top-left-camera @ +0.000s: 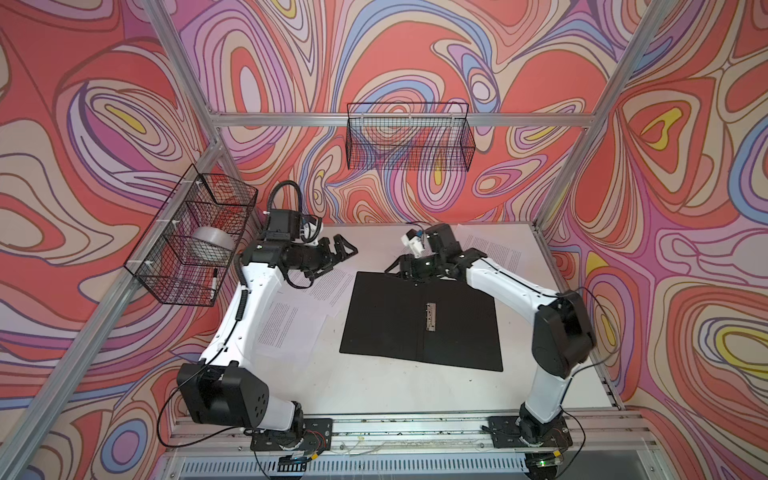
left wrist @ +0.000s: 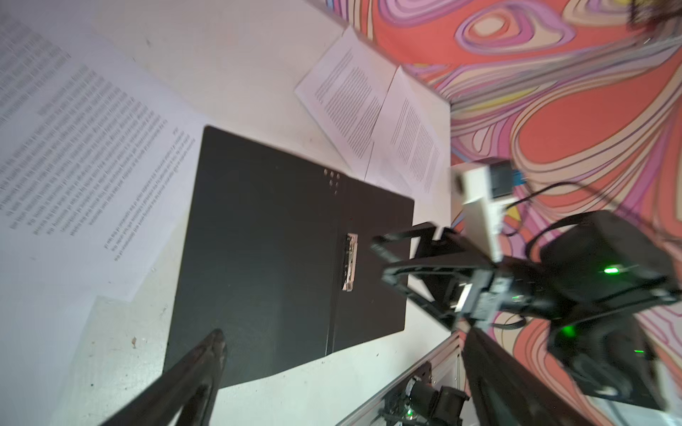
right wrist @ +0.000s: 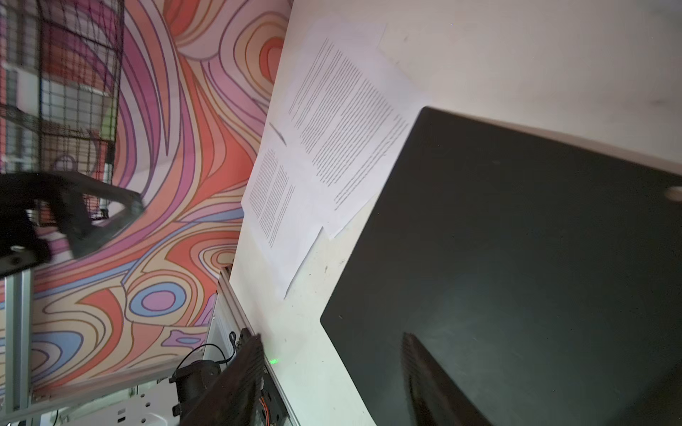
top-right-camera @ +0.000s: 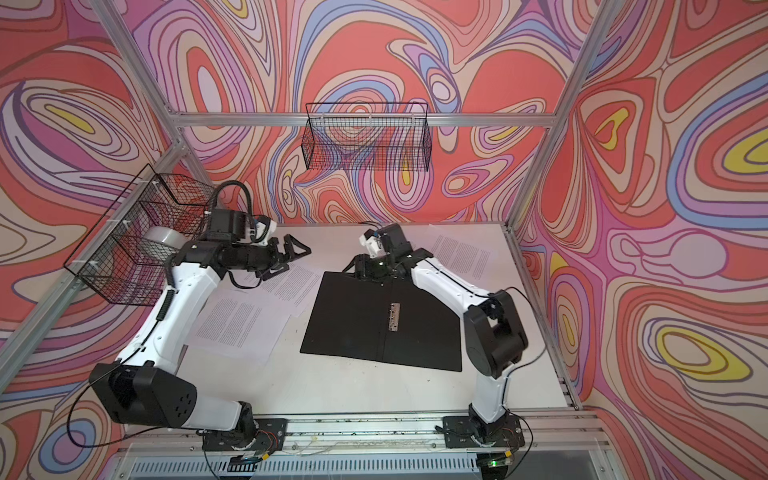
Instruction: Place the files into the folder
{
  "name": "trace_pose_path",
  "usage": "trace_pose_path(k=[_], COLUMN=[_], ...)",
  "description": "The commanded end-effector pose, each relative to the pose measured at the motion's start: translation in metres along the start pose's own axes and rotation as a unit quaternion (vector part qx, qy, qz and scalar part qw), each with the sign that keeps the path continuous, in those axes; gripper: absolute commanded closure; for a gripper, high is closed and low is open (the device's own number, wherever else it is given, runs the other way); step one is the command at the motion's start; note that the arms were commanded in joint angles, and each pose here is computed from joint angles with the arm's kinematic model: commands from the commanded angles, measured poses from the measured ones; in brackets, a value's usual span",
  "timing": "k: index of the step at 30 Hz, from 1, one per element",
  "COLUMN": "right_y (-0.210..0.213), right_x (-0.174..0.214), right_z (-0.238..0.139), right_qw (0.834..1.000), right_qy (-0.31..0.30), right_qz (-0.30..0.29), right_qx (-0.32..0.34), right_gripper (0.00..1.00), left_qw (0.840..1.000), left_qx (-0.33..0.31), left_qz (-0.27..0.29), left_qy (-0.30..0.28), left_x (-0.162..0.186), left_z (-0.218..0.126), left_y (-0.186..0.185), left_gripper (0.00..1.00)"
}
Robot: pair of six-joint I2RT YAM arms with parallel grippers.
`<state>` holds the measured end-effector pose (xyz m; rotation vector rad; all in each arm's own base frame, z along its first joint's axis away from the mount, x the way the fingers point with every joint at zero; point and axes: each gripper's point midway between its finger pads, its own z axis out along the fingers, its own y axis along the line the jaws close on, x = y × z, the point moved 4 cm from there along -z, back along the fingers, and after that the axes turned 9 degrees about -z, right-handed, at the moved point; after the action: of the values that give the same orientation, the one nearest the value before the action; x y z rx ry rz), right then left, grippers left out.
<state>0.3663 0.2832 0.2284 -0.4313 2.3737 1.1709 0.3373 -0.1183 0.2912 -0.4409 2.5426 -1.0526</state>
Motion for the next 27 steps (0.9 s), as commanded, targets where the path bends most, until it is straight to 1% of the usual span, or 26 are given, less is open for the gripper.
trace_pose_path(k=[1,3,6,9,11,15,17,21,27], right_y=[-0.014,-0.031,-0.038,-0.045,-0.052,-0.067,-0.073,-0.082,-0.095], right_x=[0.026,0.048,0.076,0.098,0.110,0.127,0.133,0.140,0.146], right_z=[-0.039,-0.058,-0.071,-0.073,-0.072,-0.062,-0.057,-0.046,-0.031], right_qw=[1.000,0.999,0.998,0.997,0.997,0.995,0.994,0.994,0.992], right_qy=[-0.004,-0.009,-0.010,-0.017,-0.018,-0.017,-0.015,-0.003,0.012], right_qz=[0.006,0.026,0.027,0.042,0.053,0.077,0.086,0.098,0.113], right_qx=[0.019,0.041,0.053,0.055,0.061,0.062,0.063,0.057,0.055], right_gripper=[0.40,0.40,0.40,0.39,0.38,0.39,0.40,0.47,0.62], left_qw=[0.996,0.992,0.984,0.976,0.974,0.970,0.968,0.967,0.960], left_qx=[-0.013,-0.019,-0.026,-0.031,-0.031,-0.035,-0.048,-0.064,-0.120], left_qz=[0.034,0.041,0.050,0.049,0.037,0.012,0.003,-0.004,-0.017], left_qy=[0.076,0.122,0.172,0.211,0.222,0.239,0.245,0.248,0.252], left_x=[0.036,0.058,0.088,0.109,0.116,0.128,0.133,0.141,0.155], left_z=[0.051,0.085,0.127,0.158,0.171,0.188,0.194,0.200,0.204], left_y=[-0.003,-0.002,0.000,0.005,0.012,0.033,0.046,0.066,0.103], left_gripper=[0.00,0.00,0.00,0.00,0.00,0.00,0.00,0.00,0.00])
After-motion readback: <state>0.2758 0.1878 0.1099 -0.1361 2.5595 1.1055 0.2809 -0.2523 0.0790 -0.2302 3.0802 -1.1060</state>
